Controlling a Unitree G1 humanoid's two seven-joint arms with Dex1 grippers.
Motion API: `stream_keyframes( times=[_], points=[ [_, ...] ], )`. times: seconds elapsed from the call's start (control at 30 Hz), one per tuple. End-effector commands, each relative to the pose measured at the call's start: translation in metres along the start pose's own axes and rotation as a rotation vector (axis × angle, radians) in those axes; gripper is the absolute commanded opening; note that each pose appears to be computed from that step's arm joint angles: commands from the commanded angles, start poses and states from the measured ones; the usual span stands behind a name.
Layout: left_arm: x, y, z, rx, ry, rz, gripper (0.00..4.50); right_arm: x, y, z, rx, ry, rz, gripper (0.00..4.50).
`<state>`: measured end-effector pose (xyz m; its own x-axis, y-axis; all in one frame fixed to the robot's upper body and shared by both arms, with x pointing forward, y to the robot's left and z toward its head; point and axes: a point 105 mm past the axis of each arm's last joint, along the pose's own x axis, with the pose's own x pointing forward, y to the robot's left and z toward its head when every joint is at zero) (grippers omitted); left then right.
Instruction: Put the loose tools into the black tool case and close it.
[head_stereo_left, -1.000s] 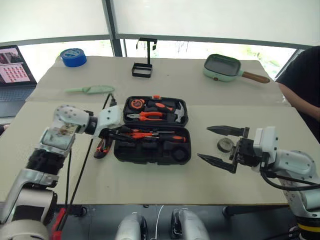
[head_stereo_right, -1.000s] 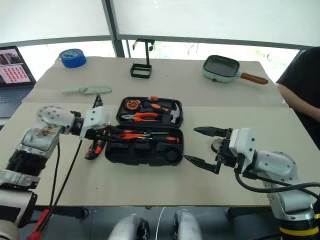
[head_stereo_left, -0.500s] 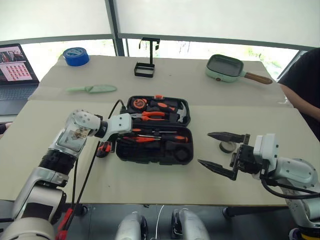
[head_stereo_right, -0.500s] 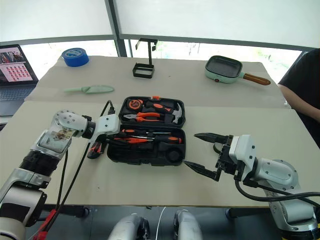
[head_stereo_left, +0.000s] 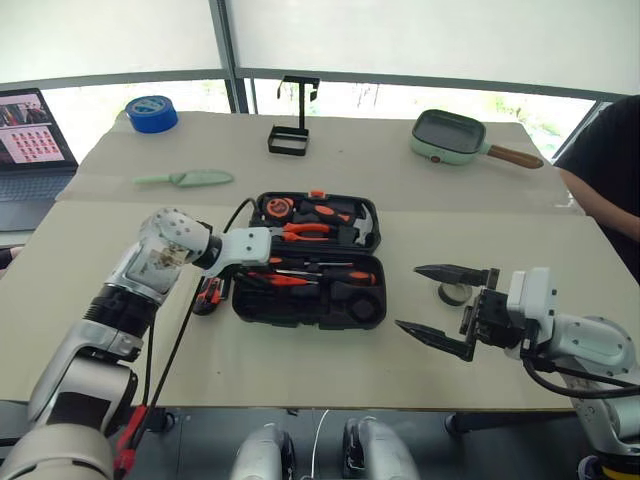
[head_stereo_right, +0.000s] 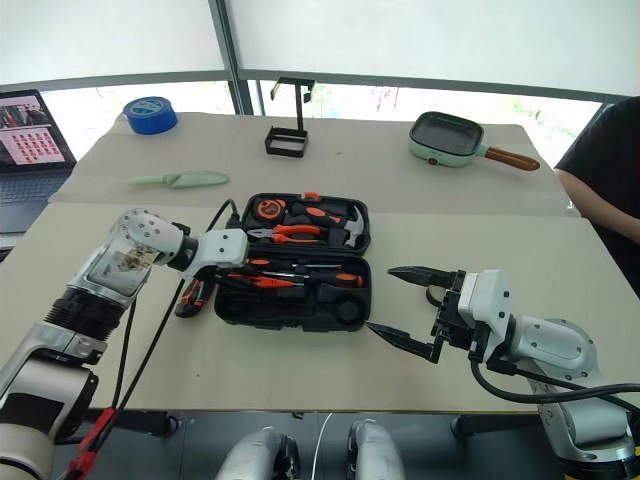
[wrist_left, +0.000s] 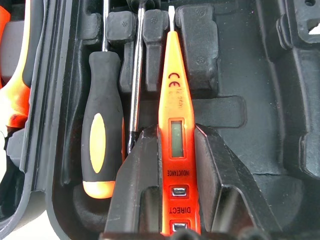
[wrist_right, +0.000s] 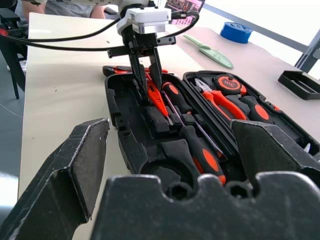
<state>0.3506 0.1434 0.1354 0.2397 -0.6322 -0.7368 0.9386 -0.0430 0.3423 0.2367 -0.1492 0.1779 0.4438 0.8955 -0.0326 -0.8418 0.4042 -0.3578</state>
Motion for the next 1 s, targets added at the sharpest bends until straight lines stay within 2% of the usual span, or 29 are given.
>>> stream_keyframes(
  times=[0.03,0.17,0.43,0.57,0.63,0.67,0.73,1.0],
  points=[
    [0.006,-0.001,-0.003,0.033,0.050,-0.014,0.44,-0.001,0.001,0.006,-0.021,-0.012,0.013,4.50],
    [0.011,-0.001,0.004,0.028,0.013,-0.024,0.44,-0.001,0.001,0.007,-0.024,-0.011,0.015,4.50],
    [0.011,-0.006,-0.002,0.033,0.084,-0.057,0.44,0.001,0.002,0.006,-0.022,-0.013,0.028,4.50],
    [0.012,-0.006,0.012,-0.049,-0.064,-0.033,0.44,0.002,0.002,0.004,-0.017,-0.014,0.033,4.50],
    [0.008,-0.001,0.020,-0.051,-0.143,0.018,1.45,0.002,0.002,0.002,-0.012,-0.013,0.035,4.50],
    [0.005,0.002,0.023,-0.038,-0.178,0.040,1.48,0.002,0.002,0.001,-0.008,-0.012,0.037,4.50],
    [-0.005,0.004,0.030,-0.011,-0.240,0.053,2.30,0.002,0.003,-0.001,0.002,-0.009,0.041,4.50],
    [-0.028,0.010,0.031,-0.074,-0.391,0.145,2.30,0.005,0.004,-0.006,0.025,-0.012,0.056,4.50]
  ],
)
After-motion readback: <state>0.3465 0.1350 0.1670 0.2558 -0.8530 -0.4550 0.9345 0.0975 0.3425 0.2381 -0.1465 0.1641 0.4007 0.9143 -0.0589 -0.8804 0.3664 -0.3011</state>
